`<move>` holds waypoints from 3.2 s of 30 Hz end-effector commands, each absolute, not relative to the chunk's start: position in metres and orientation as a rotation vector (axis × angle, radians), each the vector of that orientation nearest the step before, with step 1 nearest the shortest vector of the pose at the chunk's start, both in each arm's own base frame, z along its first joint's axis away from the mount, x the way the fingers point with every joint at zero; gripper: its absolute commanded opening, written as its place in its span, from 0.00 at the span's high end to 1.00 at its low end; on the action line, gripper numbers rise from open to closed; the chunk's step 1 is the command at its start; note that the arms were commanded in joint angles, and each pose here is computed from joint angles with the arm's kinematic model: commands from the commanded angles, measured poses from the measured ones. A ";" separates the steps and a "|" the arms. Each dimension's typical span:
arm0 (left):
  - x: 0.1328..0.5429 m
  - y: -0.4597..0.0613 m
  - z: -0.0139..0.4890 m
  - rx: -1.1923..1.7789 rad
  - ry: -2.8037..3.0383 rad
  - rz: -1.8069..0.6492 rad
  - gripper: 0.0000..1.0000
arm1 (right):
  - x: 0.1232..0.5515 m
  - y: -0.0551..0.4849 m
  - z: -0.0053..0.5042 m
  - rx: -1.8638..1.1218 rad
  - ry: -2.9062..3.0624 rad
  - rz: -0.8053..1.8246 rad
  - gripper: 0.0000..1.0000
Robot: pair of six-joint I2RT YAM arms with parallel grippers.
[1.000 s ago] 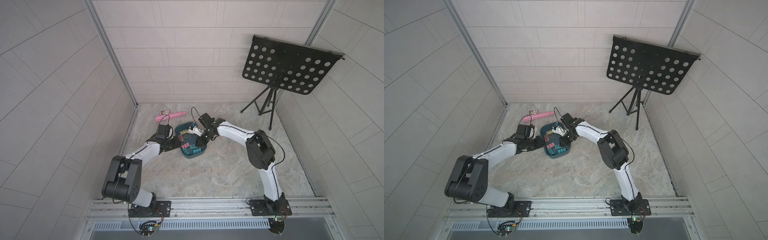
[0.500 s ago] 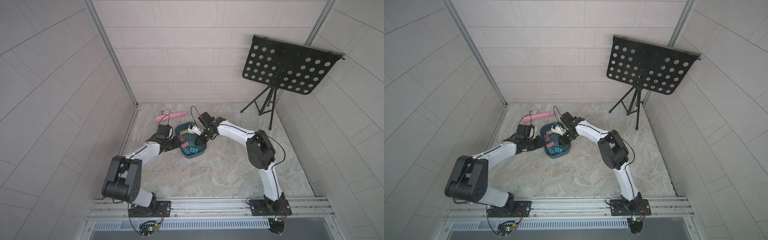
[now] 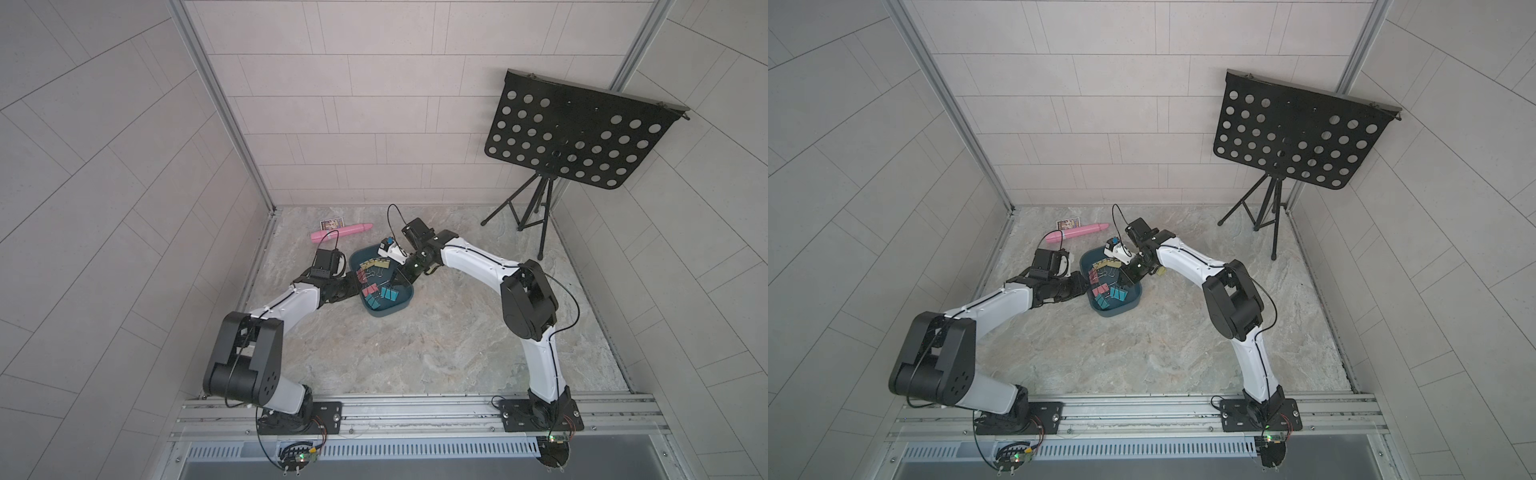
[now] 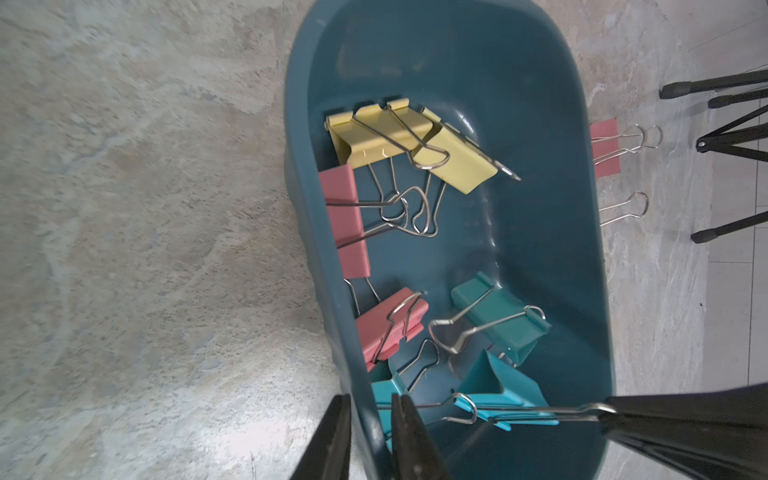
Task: Take out the binder clips from the storage box
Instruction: Pick up the binder clip from the storage box, then place the binder clip at the center of the board.
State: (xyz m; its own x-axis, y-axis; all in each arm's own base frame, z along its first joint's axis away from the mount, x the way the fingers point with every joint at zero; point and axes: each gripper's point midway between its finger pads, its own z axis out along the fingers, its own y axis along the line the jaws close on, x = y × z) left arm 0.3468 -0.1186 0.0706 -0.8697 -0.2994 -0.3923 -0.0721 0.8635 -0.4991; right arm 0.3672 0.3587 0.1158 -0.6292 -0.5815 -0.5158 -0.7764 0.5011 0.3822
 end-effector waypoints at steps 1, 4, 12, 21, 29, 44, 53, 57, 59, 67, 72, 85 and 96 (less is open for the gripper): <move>0.344 -0.118 0.076 -0.246 2.561 -0.647 0.74 | 0.370 0.355 0.141 -1.103 2.385 0.878 1.00; 0.344 -0.118 0.077 -0.246 2.559 -0.645 0.74 | 0.372 0.353 0.144 -1.092 2.380 0.878 1.00; 0.344 -0.118 0.077 -0.245 2.560 -0.647 0.74 | 0.379 0.350 0.157 -1.041 2.352 0.915 1.00; 0.344 -0.118 0.077 -0.248 2.560 -0.642 0.74 | 0.384 0.345 0.169 -1.007 2.330 0.924 1.00; 0.344 -0.118 0.076 -0.247 2.562 -0.641 0.74 | 0.408 0.307 0.195 -0.838 2.287 0.941 1.00; 0.342 -0.117 0.078 -0.252 2.557 -0.640 0.74 | 0.457 0.185 0.201 -0.351 2.258 0.911 1.00; 0.342 -0.115 0.078 -0.253 2.559 -0.631 0.74 | 0.479 0.146 0.169 -0.154 2.292 0.874 1.00; 0.342 -0.116 0.078 -0.255 2.558 -0.635 0.74 | 0.491 0.124 0.160 -0.069 2.296 0.847 1.00; 0.342 -0.116 0.078 -0.256 2.557 -0.633 0.74 | 0.496 0.113 0.154 -0.021 2.299 0.828 1.00; 0.342 -0.115 0.076 -0.257 2.564 -0.629 0.74 | 0.514 0.088 0.130 0.109 2.309 0.793 1.00; 0.341 -0.115 0.076 -0.259 2.562 -0.626 0.74 | 0.529 0.088 0.119 0.133 2.320 0.802 1.00; 0.344 -0.116 0.079 -0.258 2.558 -0.633 0.74 | 0.553 0.089 0.103 0.147 2.334 0.833 1.00; 0.343 -0.116 0.079 -0.256 2.557 -0.635 0.74 | 0.555 0.088 0.091 0.150 2.361 0.834 1.00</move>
